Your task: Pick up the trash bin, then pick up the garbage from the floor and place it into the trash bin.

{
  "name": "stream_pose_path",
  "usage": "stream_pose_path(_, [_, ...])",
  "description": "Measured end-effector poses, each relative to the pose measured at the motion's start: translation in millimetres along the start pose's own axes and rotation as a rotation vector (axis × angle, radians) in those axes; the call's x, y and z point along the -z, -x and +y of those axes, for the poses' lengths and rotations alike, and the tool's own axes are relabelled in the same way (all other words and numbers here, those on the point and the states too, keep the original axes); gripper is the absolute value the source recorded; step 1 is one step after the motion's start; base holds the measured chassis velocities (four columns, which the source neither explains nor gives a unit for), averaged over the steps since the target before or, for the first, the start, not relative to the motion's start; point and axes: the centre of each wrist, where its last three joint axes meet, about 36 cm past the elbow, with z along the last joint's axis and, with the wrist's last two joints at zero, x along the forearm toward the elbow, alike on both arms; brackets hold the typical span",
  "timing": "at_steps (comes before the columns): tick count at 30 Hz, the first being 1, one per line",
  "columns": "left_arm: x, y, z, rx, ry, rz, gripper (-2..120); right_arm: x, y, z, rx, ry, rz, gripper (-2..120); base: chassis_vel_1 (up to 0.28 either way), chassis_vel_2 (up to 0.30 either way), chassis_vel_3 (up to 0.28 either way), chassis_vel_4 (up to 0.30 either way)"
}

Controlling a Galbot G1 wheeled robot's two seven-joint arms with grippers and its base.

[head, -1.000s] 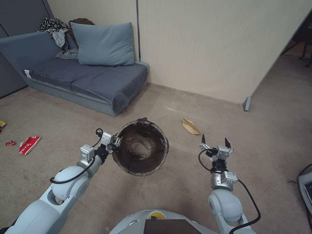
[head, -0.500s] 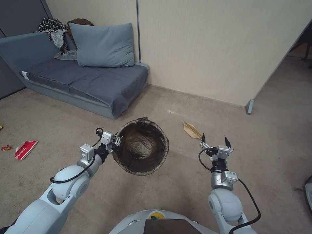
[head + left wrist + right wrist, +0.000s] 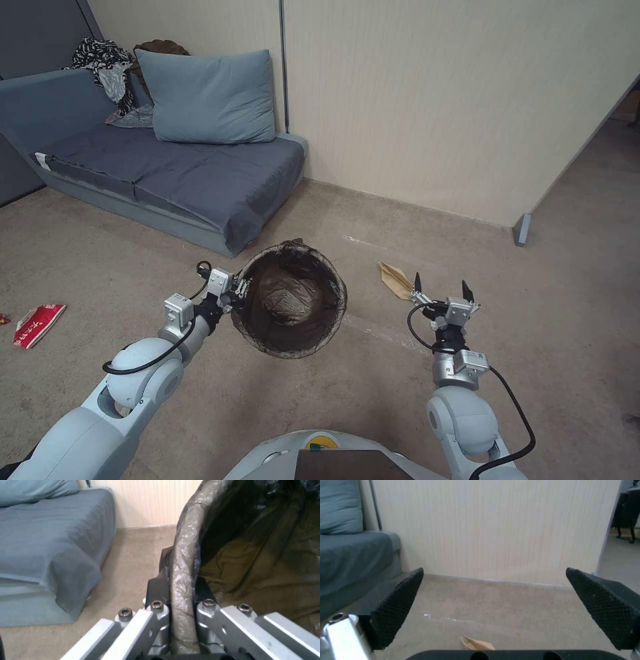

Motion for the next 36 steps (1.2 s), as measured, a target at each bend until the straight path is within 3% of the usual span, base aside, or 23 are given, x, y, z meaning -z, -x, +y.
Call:
stream_pose_path(29, [2.0, 6, 2.6, -0.007, -0.011, -0.001, 4, -7, 7, -5, 0.014, -0.026, 0.008, 100, -0.026, 0.026, 0.023, -0.028])
stream_pose_path(34, [2.4, 6, 4.3, -0.008, -0.007, 0.002, 4, -11, 18, -20, 0.035, -0.055, 0.004, 100, 0.0, 0.0, 0.0, 0.0])
stream_pose_path(36, [3.1, 6, 5.8, -0.009, -0.002, 0.002, 4, -15, 33, -37, 0.06, -0.091, 0.004, 100, 0.0, 0.0, 0.0, 0.0])
